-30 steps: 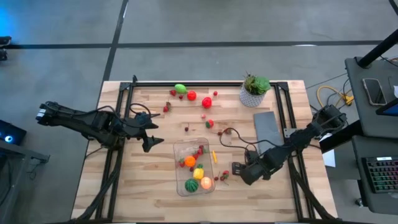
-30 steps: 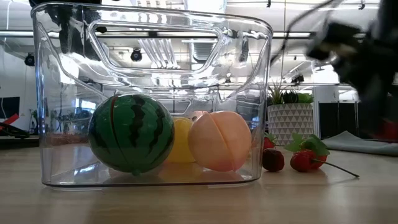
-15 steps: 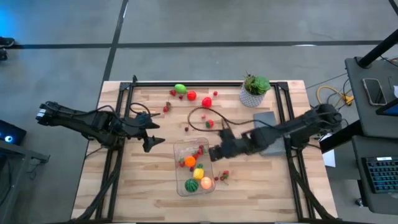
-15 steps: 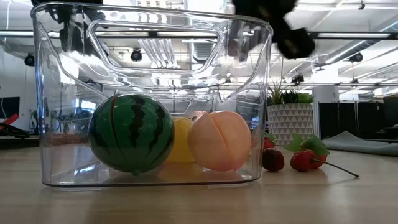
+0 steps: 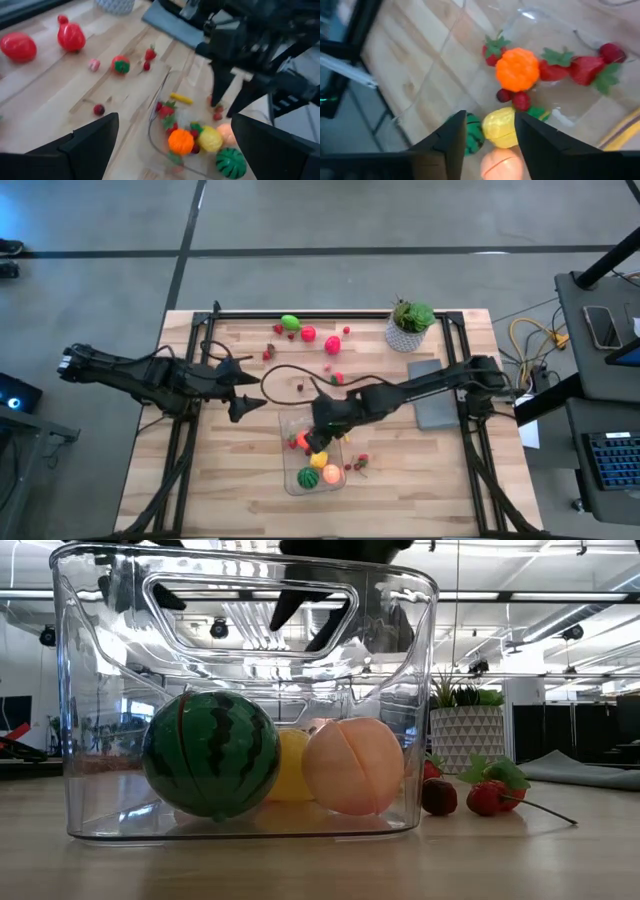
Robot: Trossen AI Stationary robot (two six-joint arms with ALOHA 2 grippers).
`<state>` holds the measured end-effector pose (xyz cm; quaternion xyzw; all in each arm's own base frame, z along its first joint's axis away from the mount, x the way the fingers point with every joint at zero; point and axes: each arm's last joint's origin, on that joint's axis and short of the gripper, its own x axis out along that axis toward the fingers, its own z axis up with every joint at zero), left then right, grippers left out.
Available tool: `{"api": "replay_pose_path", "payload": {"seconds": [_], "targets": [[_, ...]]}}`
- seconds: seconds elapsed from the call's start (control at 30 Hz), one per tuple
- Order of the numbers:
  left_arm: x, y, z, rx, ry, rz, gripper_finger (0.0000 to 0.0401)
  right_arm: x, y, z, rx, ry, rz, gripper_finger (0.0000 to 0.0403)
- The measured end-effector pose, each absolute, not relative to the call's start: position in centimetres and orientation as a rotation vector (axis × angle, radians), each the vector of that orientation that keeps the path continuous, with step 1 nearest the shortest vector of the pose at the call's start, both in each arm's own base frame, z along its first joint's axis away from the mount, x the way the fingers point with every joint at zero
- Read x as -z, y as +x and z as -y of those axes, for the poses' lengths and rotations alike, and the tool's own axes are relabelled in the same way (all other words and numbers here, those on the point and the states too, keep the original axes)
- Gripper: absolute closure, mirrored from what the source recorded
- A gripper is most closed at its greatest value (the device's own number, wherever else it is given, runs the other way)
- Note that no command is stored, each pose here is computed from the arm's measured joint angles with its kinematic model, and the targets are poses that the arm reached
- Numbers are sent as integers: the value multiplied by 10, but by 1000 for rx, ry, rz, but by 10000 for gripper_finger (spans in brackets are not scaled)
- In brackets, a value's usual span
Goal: Pick and placing Produce into tupperware
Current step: Put the red strawberry into the transparent bin
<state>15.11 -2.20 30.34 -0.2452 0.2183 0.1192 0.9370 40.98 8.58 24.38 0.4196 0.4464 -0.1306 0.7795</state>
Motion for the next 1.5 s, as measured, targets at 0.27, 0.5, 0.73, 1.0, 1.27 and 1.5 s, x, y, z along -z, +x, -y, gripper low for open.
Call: {"api": "replay_pose_path", "payload": {"seconds": [0.27, 0.5, 0.73, 1.0, 1.27, 1.5], "targets": [[-308, 152, 23, -190, -508, -411, 28, -280, 402, -79, 531, 750, -924, 173], [-301, 163, 26, -195, -504, -460, 28, -328, 373, -69, 773, 613, -848, 146], [-292, 177, 29, -202, -573, -513, 30, -346, 362, -56, 851, 574, -881, 138], [-293, 173, -12, -499, -568, -644, 68, -334, 346, -34, 1013, 531, -1025, 138], [-258, 183, -73, -710, -520, -963, 79, -328, 322, -3, 1110, 571, -1117, 138], [-233, 204, -108, -689, -438, -1149, 79, -336, 285, 9, 1133, 597, -1100, 141]]}}
